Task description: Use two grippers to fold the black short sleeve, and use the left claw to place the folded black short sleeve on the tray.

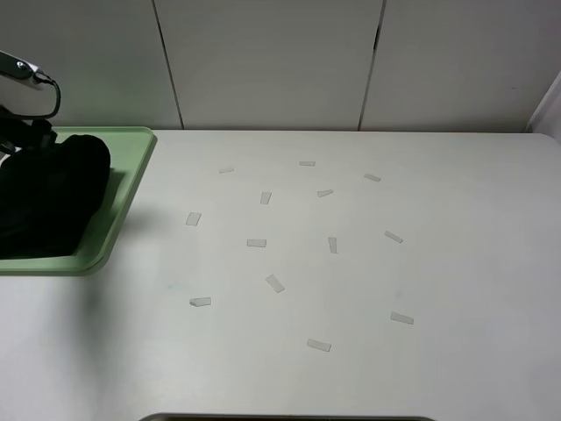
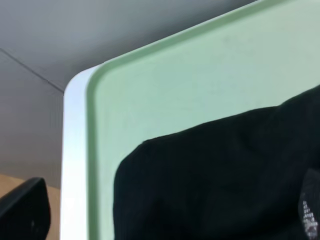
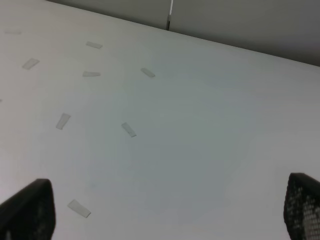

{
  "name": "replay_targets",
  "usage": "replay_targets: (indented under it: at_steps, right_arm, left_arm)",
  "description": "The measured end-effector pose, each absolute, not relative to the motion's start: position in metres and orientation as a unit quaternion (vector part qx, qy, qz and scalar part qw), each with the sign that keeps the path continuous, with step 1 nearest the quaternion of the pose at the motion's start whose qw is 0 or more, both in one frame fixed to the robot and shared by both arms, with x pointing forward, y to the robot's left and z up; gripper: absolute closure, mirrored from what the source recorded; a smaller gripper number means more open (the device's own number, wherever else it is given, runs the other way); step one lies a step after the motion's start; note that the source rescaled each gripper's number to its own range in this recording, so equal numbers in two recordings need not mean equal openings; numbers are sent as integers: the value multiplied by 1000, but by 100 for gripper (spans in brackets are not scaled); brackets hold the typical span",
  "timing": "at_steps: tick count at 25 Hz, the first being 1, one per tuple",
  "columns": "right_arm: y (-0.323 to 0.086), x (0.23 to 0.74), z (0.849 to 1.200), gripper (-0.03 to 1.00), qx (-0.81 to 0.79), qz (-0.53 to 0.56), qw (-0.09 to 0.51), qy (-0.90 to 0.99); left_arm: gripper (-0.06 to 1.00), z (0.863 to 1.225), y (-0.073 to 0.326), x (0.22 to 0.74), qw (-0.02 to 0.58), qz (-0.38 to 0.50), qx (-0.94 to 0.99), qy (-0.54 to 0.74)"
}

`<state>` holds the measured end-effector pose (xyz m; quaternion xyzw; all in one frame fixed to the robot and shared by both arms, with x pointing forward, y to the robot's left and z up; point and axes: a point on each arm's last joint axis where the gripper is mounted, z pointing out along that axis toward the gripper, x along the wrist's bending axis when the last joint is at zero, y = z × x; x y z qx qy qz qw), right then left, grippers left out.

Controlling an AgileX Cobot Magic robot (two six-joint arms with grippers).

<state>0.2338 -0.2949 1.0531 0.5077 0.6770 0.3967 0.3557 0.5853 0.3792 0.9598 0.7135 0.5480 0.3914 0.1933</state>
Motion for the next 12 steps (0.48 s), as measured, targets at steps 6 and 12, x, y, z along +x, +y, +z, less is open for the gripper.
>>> replay_targets:
  at_steps: [6, 12]
  right_arm:
    - [-295, 234, 1053, -3, 508, 397, 356, 677]
    - [-295, 234, 1053, -3, 508, 397, 356, 677]
  left_arm:
    - [-6, 940, 377, 591, 217, 390, 704, 552]
    - [-6, 902, 377, 599, 224, 371, 709, 556]
